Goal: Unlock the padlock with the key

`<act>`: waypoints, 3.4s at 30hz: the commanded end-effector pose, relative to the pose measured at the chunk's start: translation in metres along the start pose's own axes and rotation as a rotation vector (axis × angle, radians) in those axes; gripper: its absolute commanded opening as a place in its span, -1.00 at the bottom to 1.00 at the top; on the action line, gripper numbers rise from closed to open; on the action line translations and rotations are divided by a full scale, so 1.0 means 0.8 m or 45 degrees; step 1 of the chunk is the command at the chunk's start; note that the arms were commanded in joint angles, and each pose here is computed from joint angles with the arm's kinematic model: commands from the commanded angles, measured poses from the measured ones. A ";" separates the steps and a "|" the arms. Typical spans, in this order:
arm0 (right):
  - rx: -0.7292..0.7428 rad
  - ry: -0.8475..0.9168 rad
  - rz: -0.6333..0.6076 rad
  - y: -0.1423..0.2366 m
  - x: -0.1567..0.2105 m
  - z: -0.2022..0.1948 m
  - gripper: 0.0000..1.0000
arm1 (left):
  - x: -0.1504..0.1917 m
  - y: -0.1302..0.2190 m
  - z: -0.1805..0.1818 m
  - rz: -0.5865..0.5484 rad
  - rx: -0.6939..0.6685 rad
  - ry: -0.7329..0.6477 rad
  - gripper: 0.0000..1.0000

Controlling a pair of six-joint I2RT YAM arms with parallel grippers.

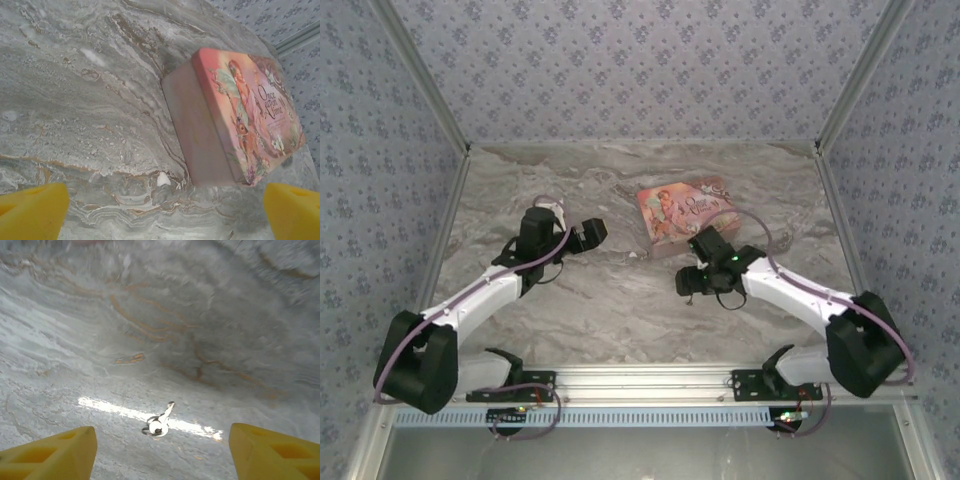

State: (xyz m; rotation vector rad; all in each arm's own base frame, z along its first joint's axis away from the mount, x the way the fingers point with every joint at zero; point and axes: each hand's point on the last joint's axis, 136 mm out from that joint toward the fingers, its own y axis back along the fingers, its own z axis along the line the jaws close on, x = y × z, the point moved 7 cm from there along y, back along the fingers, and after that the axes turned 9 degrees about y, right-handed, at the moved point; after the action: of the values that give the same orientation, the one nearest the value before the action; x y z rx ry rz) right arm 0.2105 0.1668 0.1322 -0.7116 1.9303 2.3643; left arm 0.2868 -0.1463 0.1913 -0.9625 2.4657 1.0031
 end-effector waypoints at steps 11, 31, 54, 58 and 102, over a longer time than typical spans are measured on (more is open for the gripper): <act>0.168 -0.062 0.110 -0.041 0.004 0.009 0.19 | -0.018 0.005 -0.025 -0.075 0.046 -0.022 0.99; 0.227 -0.068 0.206 -0.057 0.032 0.017 -0.22 | -0.017 0.008 -0.024 -0.065 0.029 -0.038 0.99; 0.232 -0.113 0.216 -0.053 0.053 0.014 -0.35 | -0.016 0.011 -0.021 -0.077 0.009 -0.044 0.99; 0.229 -0.111 0.214 -0.050 0.055 0.015 -0.36 | -0.015 0.012 -0.021 -0.078 0.008 -0.043 0.99; 0.289 -0.073 0.176 -0.042 0.066 0.002 -0.83 | -0.016 0.009 -0.022 -0.074 0.009 -0.022 0.99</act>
State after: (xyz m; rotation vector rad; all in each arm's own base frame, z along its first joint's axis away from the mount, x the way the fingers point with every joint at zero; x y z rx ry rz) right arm 0.1819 0.1746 0.0849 -0.5046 2.1356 2.2016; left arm 0.2878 -0.1453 0.1959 -0.9982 2.4287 1.0341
